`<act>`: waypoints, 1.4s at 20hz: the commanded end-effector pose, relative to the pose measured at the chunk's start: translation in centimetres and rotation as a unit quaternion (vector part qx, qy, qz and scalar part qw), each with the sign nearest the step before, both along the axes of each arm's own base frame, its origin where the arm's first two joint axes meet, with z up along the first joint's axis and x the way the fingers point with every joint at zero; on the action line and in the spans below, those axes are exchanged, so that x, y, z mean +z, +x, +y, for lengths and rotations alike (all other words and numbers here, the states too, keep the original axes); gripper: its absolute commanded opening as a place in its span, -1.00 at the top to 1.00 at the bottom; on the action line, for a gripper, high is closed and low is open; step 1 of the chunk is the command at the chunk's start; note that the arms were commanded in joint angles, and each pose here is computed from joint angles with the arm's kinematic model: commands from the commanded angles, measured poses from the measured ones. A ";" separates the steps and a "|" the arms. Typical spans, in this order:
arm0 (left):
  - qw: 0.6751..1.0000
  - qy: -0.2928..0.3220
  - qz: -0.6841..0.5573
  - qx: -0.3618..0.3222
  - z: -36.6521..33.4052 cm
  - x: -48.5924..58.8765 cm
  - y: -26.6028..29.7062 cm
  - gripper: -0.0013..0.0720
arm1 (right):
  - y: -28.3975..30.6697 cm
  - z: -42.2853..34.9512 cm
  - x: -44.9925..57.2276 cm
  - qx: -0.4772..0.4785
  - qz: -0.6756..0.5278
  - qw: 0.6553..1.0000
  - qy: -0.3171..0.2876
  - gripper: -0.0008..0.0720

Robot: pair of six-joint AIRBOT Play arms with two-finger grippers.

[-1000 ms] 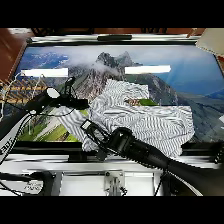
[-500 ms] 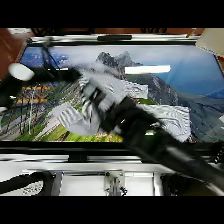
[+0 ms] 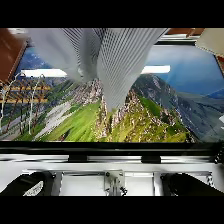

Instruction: Fold the shirts.

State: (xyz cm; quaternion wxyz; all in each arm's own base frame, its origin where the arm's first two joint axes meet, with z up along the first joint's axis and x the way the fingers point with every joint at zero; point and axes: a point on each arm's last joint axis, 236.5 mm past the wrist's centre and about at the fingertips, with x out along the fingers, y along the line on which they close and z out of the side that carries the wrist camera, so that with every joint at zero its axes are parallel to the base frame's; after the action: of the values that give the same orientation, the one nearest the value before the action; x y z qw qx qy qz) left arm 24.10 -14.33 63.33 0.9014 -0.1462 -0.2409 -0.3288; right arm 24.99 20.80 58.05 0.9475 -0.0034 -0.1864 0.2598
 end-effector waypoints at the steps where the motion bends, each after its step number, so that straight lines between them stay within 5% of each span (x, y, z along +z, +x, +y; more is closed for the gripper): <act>1: 0.998 0.042 0.012 -0.035 -1.7 -0.9 -3.1 0.83 | -0.2 -1.8 0.3 -0.026 0.003 0.999 -0.024 0.73; 4: 0.963 0.160 0.204 -0.069 -5.4 -13.0 3.3 0.83 | 2.9 -4.6 -8.8 -0.114 0.156 0.970 -0.150 0.73; 7: 0.892 0.253 0.368 -0.067 -6.0 -26.4 8.2 0.83 | 1.9 -7.8 -21.7 -0.162 0.396 0.864 -0.264 0.73; 9: 0.858 0.261 0.436 -0.075 -6.5 -33.1 10.6 0.82 | -0.3 -8.0 -28.3 -0.145 0.506 0.785 -0.328 0.73; 14: 0.800 0.273 0.525 -0.098 -8.8 -43.8 13.3 0.82 | 2.2 -3.2 -39.9 -0.056 0.614 0.718 -0.323 0.73; 19: 0.753 0.309 0.565 -0.131 -11.7 -49.6 13.3 0.82 | 8.1 -8.6 -47.1 -0.059 0.721 0.653 -0.227 0.73; 21: 0.745 0.303 0.575 -0.150 -13.9 -51.5 13.6 0.82 | 9.7 -9.1 -48.0 -0.025 0.754 0.640 -0.145 0.67; 23: 0.725 0.307 0.592 -0.173 -15.8 -53.7 13.0 0.82 | 11.0 -10.1 -47.6 -0.010 0.761 0.643 -0.084 -0.34; 26: 0.709 0.320 0.601 -0.182 -17.1 -56.0 12.8 0.82 | 13.3 -13.9 -43.7 -0.035 0.721 0.690 -0.064 -0.34; 28: 0.720 0.322 0.590 -0.172 -16.9 -56.4 13.9 0.82 | 13.5 -14.3 -40.4 -0.057 0.681 0.719 -0.128 -0.34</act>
State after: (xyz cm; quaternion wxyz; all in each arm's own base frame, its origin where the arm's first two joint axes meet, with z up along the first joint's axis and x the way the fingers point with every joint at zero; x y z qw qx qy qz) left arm 37.38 -30.50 8.31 0.7813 -0.0556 0.4913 -0.3809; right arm 37.69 7.76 14.17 0.7974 0.0766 0.5792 0.1508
